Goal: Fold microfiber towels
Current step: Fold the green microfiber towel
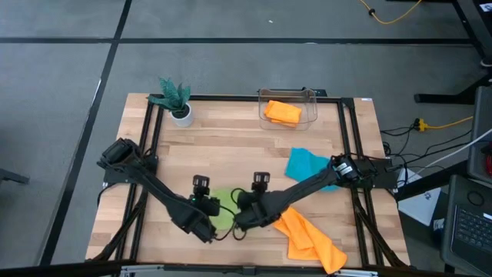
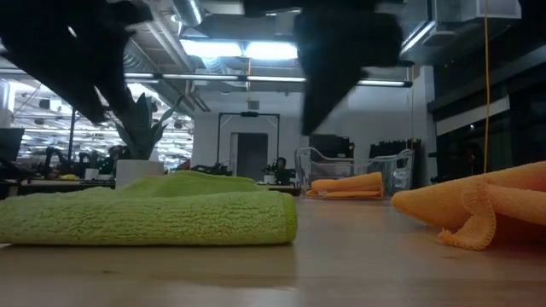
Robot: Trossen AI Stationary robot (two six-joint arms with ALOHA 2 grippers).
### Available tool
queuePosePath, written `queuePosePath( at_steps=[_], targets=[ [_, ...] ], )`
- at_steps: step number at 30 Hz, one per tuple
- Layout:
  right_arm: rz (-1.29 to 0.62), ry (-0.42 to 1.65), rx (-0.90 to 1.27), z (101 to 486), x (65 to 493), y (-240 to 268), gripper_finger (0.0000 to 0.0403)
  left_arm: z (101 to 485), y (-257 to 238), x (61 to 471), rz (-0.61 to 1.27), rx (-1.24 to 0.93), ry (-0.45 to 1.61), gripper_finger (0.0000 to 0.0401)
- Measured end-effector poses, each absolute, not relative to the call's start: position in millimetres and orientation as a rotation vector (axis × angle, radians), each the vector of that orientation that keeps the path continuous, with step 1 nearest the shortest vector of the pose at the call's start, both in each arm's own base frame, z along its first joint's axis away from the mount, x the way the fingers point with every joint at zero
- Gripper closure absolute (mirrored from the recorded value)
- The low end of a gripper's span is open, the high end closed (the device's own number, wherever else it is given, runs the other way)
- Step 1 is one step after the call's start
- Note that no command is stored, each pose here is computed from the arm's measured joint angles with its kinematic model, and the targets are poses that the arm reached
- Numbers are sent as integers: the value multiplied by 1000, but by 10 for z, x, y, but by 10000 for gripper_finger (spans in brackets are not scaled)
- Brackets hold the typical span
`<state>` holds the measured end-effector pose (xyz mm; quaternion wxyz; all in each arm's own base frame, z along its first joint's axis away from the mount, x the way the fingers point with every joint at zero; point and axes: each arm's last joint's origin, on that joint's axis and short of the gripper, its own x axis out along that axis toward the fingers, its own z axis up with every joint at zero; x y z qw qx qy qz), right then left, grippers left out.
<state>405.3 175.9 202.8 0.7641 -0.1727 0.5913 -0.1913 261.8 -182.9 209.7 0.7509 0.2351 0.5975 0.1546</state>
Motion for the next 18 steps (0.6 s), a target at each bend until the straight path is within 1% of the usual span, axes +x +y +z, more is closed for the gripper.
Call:
queuePosePath(
  at_steps=[3,6,9,12,15,17,18],
  targets=[
    [-464,1318,-371,2040,3950,1823,253,2249,-1847,2487,359,457,1280,263],
    [-559,1315,-405,2063,3848,1846,257,2443,-1853,2335,376,379,1226,264],
    [-659,1291,-415,2125,3750,1850,261,2651,-1855,2187,370,294,1141,264],
    [-688,1243,-388,2201,3665,1853,262,2819,-1850,2062,363,234,1055,264],
    [-749,1243,-270,2225,3578,1822,262,2936,-1843,1958,361,184,990,264],
    [-780,1332,-146,2136,3544,1788,262,2982,-1840,1919,367,165,955,264],
    [-765,1413,-76,2082,3532,1776,262,2993,-1843,1904,368,160,944,264]
  ],
)
